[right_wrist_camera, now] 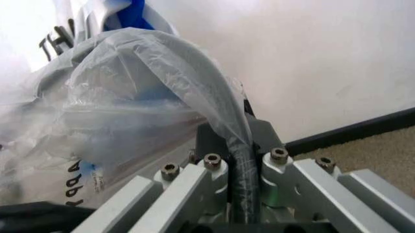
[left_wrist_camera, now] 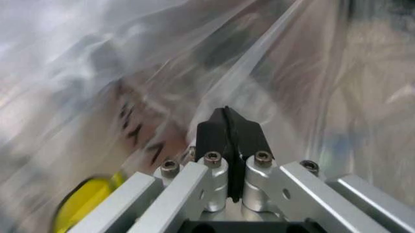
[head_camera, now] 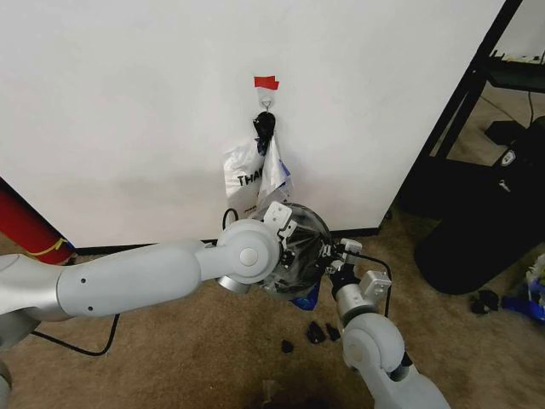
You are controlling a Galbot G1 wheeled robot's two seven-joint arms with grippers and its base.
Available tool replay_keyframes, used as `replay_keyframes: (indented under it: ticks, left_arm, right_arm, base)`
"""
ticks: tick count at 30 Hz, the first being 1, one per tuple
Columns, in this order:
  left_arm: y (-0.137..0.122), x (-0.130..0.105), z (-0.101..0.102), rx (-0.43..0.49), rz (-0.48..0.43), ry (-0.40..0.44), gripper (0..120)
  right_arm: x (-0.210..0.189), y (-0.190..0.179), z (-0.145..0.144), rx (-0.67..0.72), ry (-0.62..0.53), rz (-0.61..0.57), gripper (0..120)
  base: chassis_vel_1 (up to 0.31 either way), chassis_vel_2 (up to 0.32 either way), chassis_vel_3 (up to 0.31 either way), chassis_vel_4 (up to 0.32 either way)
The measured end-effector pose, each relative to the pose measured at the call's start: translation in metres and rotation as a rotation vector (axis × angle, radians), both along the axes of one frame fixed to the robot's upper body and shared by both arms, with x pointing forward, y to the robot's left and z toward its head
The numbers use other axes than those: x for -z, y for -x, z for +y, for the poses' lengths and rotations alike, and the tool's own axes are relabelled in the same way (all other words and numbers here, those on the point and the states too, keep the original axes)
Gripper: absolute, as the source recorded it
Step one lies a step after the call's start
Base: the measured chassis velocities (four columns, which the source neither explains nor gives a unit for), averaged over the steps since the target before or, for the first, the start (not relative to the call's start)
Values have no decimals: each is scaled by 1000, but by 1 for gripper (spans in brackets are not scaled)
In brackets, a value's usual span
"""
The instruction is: Pick up the garbage bag from the wall and place it over the trash bin.
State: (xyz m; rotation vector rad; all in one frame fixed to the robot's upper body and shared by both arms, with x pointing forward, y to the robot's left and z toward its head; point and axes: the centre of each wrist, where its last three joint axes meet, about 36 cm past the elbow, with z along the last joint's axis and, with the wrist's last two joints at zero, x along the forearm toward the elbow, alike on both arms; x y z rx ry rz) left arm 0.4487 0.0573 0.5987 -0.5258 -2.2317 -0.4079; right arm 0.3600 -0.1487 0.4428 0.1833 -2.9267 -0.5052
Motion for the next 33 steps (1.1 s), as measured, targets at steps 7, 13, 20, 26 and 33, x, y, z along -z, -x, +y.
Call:
replay_keyframes:
  ticks: [7, 13, 20, 26, 33]
  left_arm:
    - [-9, 15, -21, 2, 10, -13, 0]
    - [-17, 31, -34, -5, 15, -35, 0]
    - [-29, 50, -41, -26, 30, -60, 0]
    - [-41, 69, -36, -61, 42, -85, 0]
    - [-47, 79, -35, -71, 49, -88, 0]
  right_arm:
    - [-3, 1, 7, -11, -16, -5, 1]
    - [-5, 6, 7, -19, -21, -4, 1]
    - [-8, 14, 7, -41, -26, -6, 1]
    - [-13, 17, 5, -41, -48, -3, 1]
    - [-18, 20, 5, -42, -74, 8, 1]
  base:
    - [0, 0, 0, 0]
    - [0, 0, 0, 0]
    - [0, 0, 0, 0]
    - [0, 0, 0, 0]
    - [0, 0, 0, 0]
